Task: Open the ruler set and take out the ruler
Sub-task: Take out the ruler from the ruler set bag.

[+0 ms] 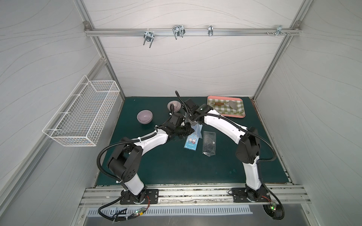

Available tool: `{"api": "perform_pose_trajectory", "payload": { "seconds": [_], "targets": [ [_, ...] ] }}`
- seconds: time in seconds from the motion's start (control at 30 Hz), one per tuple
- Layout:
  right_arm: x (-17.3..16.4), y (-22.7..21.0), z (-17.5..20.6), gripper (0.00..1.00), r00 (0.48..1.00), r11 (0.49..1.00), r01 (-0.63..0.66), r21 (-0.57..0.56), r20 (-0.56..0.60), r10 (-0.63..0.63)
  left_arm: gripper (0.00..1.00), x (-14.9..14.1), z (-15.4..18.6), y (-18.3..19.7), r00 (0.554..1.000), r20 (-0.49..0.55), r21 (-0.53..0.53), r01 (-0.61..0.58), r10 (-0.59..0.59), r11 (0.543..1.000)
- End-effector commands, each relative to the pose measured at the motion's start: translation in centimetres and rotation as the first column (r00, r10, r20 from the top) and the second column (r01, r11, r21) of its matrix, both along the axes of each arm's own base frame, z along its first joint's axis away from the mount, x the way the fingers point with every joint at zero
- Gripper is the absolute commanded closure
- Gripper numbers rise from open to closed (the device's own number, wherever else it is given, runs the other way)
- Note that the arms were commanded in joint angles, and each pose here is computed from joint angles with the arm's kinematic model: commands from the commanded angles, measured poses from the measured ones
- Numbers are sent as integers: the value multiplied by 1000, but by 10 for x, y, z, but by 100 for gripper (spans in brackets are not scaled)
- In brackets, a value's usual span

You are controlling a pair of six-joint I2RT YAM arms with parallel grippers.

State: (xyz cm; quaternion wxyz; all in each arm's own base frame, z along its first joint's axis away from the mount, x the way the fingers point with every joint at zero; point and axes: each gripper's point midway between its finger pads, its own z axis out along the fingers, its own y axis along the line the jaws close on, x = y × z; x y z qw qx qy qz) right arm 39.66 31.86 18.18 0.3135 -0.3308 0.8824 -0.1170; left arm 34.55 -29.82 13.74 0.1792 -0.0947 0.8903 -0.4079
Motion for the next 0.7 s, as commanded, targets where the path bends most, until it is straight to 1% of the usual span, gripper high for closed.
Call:
{"api": "perform_pose_trajectory", "payload": {
  "seconds": [0.0, 0.27, 0.5, 0.67],
  "targets": [
    [6, -8, -2, 100, 1000, 1000, 16, -21, 12, -15, 100, 11, 58, -12, 989, 145, -77, 27, -15, 997],
    [17, -23, -1, 100, 999, 998, 45, -32, 24, -44, 100, 4, 64, -9, 989, 142, -63, 44, -35, 997],
    [24, -39, 0, 100, 997, 996, 78, -33, 31, -77, 100, -8, 52, -5, 993, 102, -51, 58, -53, 997],
    [26, -52, 7, 100, 994, 995, 96, -27, 45, -95, 100, -22, 45, 8, 993, 90, -9, 73, -72, 997]
  ]
}}
